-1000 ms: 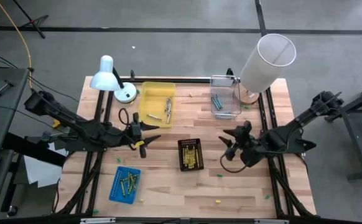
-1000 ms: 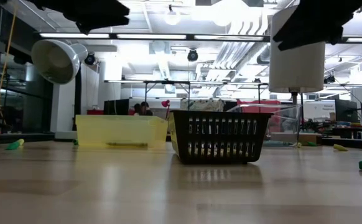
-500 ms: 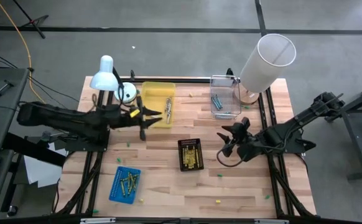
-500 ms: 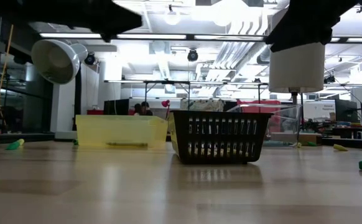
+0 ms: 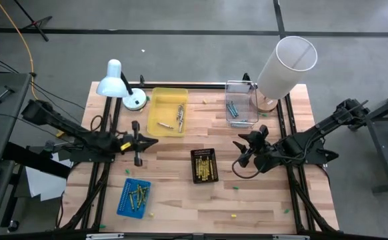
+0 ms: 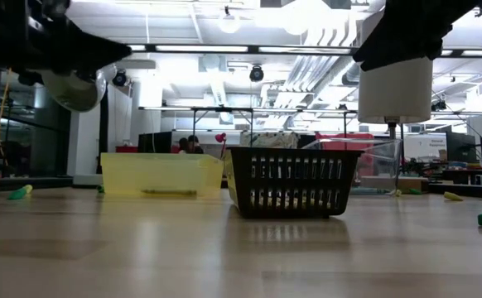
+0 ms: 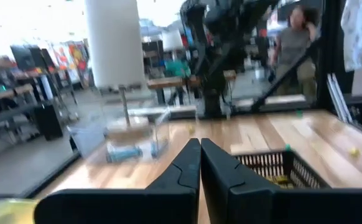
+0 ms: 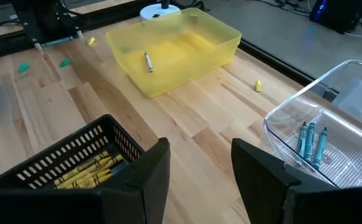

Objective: Sort crayons
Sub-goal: Return to Home Position

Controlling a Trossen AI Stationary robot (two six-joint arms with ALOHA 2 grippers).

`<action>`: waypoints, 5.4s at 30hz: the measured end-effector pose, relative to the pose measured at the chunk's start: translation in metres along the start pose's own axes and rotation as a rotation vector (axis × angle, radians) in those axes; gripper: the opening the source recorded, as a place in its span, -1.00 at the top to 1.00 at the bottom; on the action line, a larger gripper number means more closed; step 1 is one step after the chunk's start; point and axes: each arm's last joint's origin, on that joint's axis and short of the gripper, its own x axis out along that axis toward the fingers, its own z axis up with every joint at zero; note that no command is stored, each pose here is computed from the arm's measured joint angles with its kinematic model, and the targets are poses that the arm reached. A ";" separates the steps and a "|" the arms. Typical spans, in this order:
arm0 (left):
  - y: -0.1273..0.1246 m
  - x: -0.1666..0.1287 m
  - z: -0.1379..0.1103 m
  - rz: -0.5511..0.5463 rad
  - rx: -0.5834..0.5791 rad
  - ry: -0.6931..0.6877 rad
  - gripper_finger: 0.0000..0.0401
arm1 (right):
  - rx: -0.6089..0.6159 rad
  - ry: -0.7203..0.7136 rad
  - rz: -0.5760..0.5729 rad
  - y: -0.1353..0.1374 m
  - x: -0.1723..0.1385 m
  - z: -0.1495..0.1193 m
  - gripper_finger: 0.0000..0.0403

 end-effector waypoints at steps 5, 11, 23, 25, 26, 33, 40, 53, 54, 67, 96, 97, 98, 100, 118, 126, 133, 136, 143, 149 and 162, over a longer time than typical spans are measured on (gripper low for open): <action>0.001 -0.006 -0.002 -0.013 0.069 0.002 1.00 | -0.001 0.001 0.000 0.000 0.000 0.000 0.18; 0.005 -0.014 -0.011 -0.033 0.100 0.106 1.00 | -0.035 0.043 0.004 -0.002 0.000 -0.003 0.18; 0.014 -0.033 -0.007 -0.111 0.034 0.082 1.00 | -0.145 0.135 -0.089 -0.017 -0.017 -0.027 0.18; 0.016 -0.036 -0.007 -0.110 0.030 0.084 1.00 | -0.142 0.128 -0.092 -0.020 -0.020 -0.038 0.18; 0.016 -0.036 -0.008 -0.100 0.031 0.086 1.00 | -0.135 0.129 -0.085 -0.022 -0.022 -0.045 0.18; 0.019 -0.038 -0.008 -0.046 0.058 0.088 1.00 | -0.023 0.093 -0.003 -0.035 -0.009 -0.076 0.29; 0.019 -0.038 -0.008 -0.046 0.113 0.089 1.00 | -0.073 0.012 0.241 -0.044 0.020 -0.036 0.91; 0.019 -0.038 -0.008 -0.046 0.114 0.089 1.00 | -0.140 -0.070 0.454 -0.095 0.040 -0.008 0.98; 0.019 -0.038 -0.008 -0.046 0.114 0.089 1.00 | -0.143 -0.069 0.454 -0.097 0.040 -0.013 0.99; 0.019 -0.038 -0.008 -0.046 0.115 0.089 1.00 | -0.033 -0.181 0.502 -0.121 0.035 -0.083 1.00; 0.019 -0.039 -0.010 -0.048 0.123 0.103 1.00 | -0.094 -0.226 0.582 -0.125 0.029 -0.095 1.00; 0.020 -0.040 -0.009 -0.047 0.118 0.093 1.00 | -0.086 -0.224 0.583 -0.125 0.029 -0.095 1.00; 0.020 -0.040 -0.008 -0.045 0.113 0.085 1.00 | -0.077 -0.221 0.584 -0.125 0.029 -0.095 1.00; 0.021 -0.042 -0.006 -0.040 0.100 0.061 1.00 | -0.077 -0.221 0.584 -0.125 0.029 -0.095 1.00; 0.026 -0.045 -0.001 -0.012 0.067 0.003 1.00 | -0.020 -0.507 0.723 -0.124 0.003 -0.079 1.00; 0.026 -0.045 -0.001 -0.011 0.068 0.005 1.00 | -0.035 -0.469 0.736 -0.123 0.004 -0.082 1.00; 0.026 -0.045 -0.001 -0.012 0.067 0.003 1.00 | -0.046 -0.433 0.728 -0.123 0.005 -0.085 1.00; 0.026 -0.045 -0.001 -0.013 0.068 0.004 1.00 | -0.048 -0.428 0.727 -0.123 0.006 -0.086 1.00; 0.026 -0.045 -0.001 -0.013 0.068 0.004 1.00 | -0.048 -0.429 0.727 -0.123 0.006 -0.086 1.00; 0.026 -0.045 -0.001 -0.013 0.068 0.004 1.00 | -0.048 -0.429 0.727 -0.123 0.006 -0.086 1.00; 0.026 -0.045 -0.001 -0.013 0.068 0.004 1.00 | -0.052 -0.414 0.724 -0.122 0.007 -0.087 1.00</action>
